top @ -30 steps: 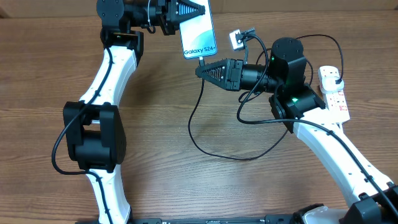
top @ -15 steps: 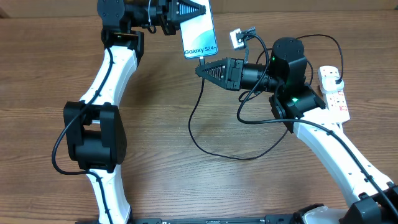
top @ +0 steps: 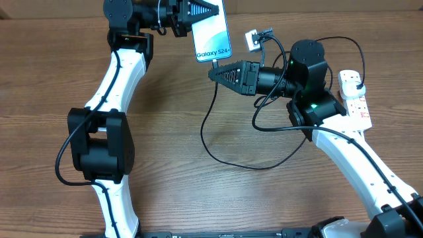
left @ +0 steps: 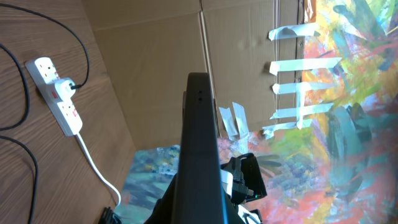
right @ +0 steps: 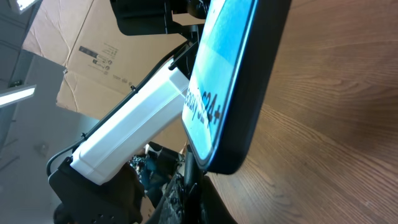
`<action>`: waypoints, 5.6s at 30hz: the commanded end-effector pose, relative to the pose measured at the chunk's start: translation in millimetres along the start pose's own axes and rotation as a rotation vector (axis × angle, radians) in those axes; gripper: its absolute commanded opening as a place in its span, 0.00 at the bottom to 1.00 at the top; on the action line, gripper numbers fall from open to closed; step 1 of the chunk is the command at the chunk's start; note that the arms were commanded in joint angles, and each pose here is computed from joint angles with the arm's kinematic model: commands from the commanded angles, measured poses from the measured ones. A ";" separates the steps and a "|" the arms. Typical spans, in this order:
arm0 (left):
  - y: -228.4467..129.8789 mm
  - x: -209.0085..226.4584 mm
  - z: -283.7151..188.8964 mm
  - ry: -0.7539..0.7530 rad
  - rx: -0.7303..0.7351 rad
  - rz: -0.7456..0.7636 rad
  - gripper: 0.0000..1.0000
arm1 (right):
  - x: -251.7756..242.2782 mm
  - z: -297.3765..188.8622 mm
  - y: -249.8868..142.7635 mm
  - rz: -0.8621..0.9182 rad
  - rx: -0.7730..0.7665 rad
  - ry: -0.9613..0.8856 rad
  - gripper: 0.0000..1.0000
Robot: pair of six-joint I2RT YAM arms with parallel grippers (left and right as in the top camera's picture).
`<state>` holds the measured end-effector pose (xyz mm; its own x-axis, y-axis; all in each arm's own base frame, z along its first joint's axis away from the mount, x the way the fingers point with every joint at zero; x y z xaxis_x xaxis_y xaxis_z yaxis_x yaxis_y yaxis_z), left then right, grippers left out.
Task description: Plug charger to phone and switch on socket
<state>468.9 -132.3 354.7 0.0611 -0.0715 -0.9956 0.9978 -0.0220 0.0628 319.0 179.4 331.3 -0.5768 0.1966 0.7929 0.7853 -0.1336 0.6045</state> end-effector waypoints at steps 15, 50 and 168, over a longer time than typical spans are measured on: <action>-14.4 -7.0 18.8 0.046 0.129 0.033 0.04 | -6.2 -13.1 12.9 -0.007 -0.087 -0.055 0.04; 3.1 60.1 -30.1 0.061 0.067 0.177 0.04 | -42.4 -28.8 -22.5 0.170 0.077 -0.242 0.66; -95.8 233.5 -135.2 1.047 -0.103 -0.257 0.13 | -64.5 -42.7 -45.9 0.272 0.128 -0.491 0.71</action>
<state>393.0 -9.7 104.3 -0.2024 0.8247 -0.5281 0.9793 0.1737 -0.1040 309.8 132.7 252.6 -0.1901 0.5973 0.7791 0.9364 -0.1281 0.3267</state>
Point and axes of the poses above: each gripper's point midway between its finger pads, its own z axis out along the fingers, its own x axis along the line the jaws close on, y = z × x, the point moved 10 cm from there along -z, back along the fingers, and after that the axes turned 7 degrees about -z, right-handed, at the moved point
